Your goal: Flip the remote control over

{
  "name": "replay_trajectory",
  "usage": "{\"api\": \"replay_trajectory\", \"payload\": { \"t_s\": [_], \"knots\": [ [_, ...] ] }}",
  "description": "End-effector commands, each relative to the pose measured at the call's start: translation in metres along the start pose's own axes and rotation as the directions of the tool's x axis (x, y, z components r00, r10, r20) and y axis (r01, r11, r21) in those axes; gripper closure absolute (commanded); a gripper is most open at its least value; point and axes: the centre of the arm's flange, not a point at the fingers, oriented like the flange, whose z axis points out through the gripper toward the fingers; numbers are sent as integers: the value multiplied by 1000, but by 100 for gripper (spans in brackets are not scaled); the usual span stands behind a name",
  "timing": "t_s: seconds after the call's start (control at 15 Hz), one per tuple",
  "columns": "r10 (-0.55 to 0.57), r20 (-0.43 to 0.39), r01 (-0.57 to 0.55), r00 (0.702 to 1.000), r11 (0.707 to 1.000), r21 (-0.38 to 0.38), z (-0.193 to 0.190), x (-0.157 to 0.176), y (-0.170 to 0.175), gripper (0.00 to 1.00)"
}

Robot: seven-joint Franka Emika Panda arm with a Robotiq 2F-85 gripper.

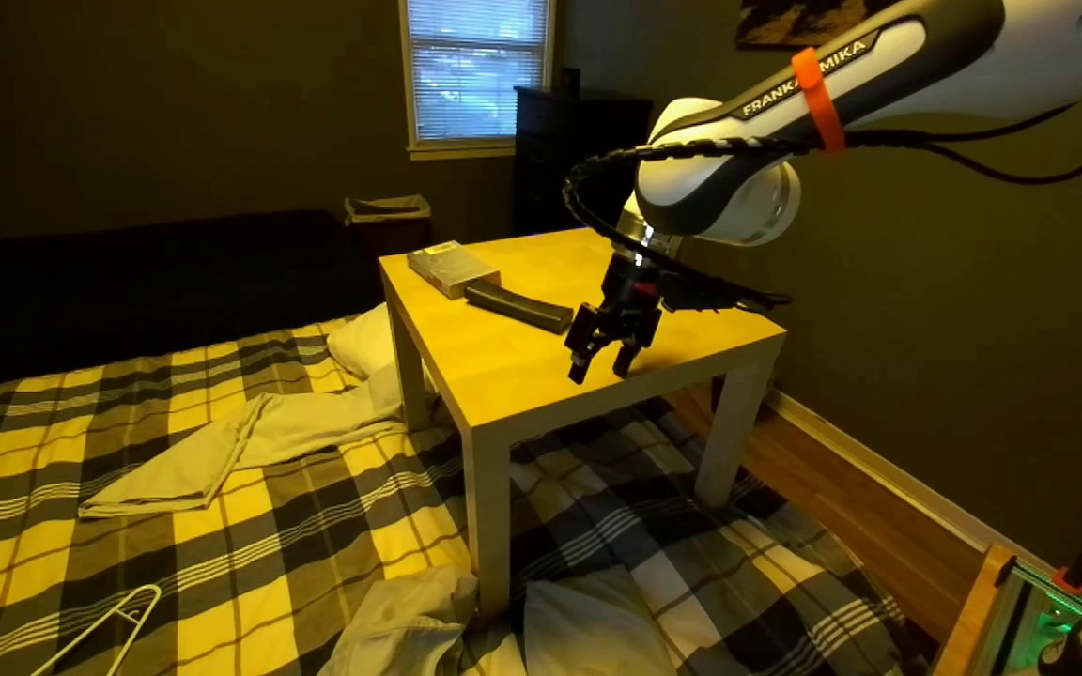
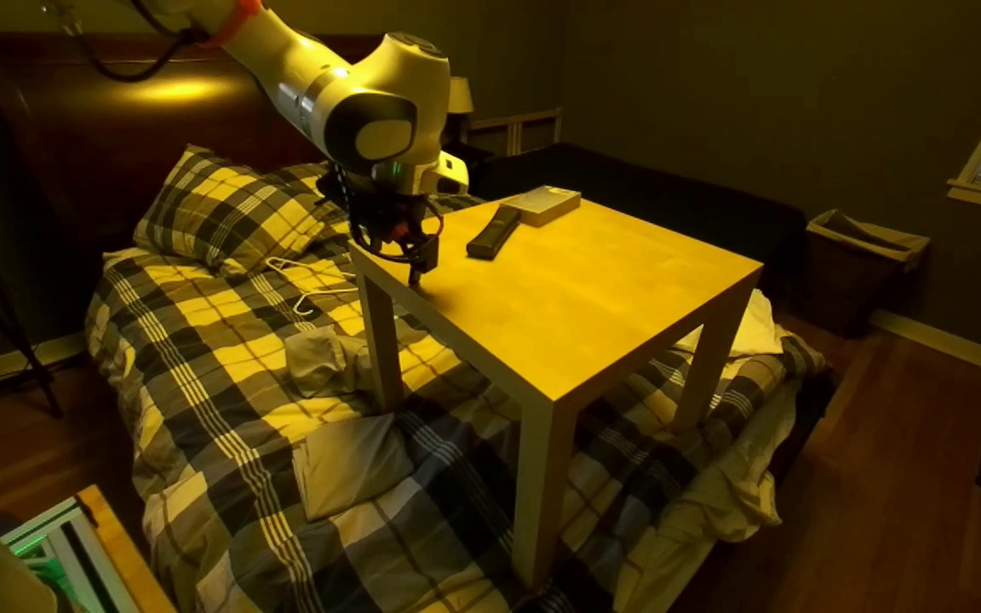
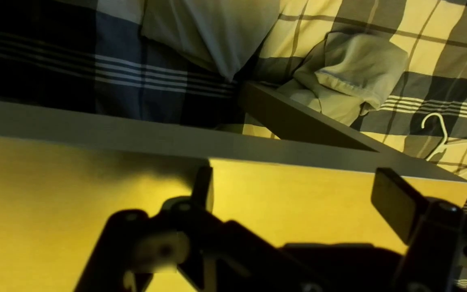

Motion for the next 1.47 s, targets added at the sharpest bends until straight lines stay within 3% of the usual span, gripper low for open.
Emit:
{"api": "replay_trajectory", "payload": {
  "t_s": [0.0, 0.4, 0.73, 1.13, 1.4],
  "knots": [
    [0, 0, 0, 1000, 1000, 0, 0, 0, 0, 0],
    [0, 0, 0, 1000, 1000, 0, 0, 0, 0, 0],
    [9, -38, -7, 999, 999, 34, -32, 49, -15, 0],
    [8, 123, -21, 992, 995, 99, -45, 120, 35, 0],
    [-55, 172, 28, 984, 987, 157, -41, 159, 62, 0]
  ]
}}
